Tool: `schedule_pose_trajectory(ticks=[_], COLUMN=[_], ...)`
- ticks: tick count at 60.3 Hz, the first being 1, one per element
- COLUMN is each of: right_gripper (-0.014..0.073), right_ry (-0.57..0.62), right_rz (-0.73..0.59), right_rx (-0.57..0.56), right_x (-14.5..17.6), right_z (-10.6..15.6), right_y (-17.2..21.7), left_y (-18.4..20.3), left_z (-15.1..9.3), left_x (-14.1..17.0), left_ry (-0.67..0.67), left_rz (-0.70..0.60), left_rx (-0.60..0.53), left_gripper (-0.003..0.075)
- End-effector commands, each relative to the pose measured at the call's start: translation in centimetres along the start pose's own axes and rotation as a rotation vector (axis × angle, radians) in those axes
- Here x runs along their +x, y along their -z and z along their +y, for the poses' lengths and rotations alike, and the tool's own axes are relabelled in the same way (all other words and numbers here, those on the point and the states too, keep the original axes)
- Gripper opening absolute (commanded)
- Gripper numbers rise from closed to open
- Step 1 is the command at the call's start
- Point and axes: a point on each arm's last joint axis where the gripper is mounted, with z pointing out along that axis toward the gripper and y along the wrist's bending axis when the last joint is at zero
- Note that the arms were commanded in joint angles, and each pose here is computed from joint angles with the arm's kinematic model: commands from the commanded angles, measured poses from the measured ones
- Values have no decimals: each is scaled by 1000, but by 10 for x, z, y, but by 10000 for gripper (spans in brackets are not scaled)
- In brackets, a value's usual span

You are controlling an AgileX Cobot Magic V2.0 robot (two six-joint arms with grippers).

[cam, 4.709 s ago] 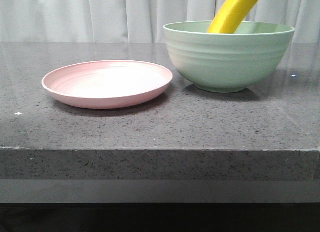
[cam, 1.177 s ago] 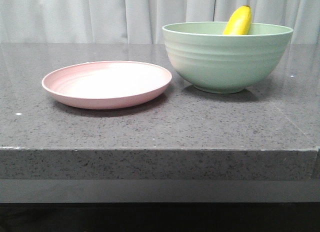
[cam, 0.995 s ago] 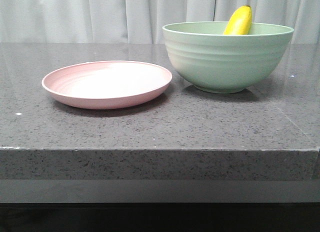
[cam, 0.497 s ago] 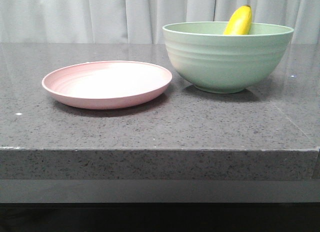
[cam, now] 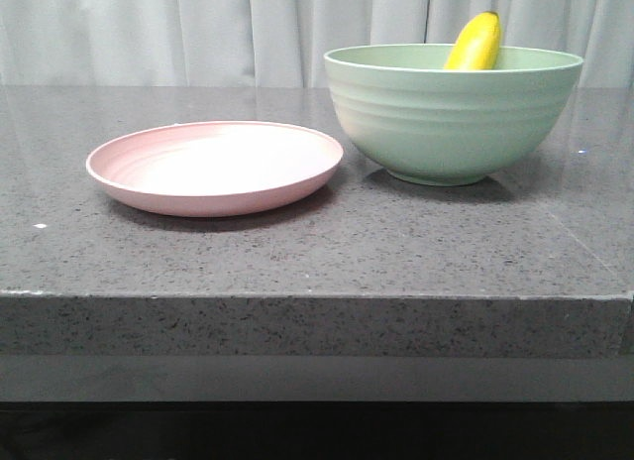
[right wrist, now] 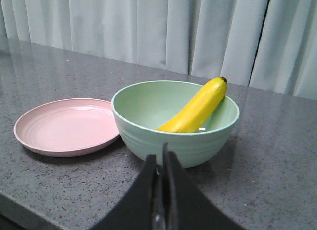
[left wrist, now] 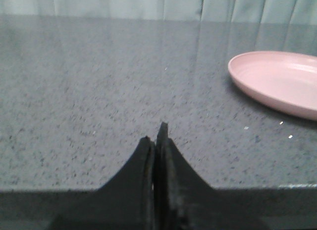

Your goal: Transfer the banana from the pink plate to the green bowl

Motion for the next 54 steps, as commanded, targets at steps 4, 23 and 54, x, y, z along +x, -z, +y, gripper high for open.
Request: schedule_pose_trajectory(ticks=[4,23,54], right_gripper=[-59,-59,-59], right_ry=[-11,-11,-11], right_rz=[-62,-62,-62], right_rx=[32,32,32], right_x=[-12,-12,-12], right_z=[-3,-3,-3], right_y=[1,1,1], left_y=[0,0,0], left_z=[1,2,2], left_x=[-4,-4,-4], left_ry=[29,29,29], left_rz=[-142,-135,-135], left_rx=[-22,-24,-24], left_gripper=[-20,-20,-20])
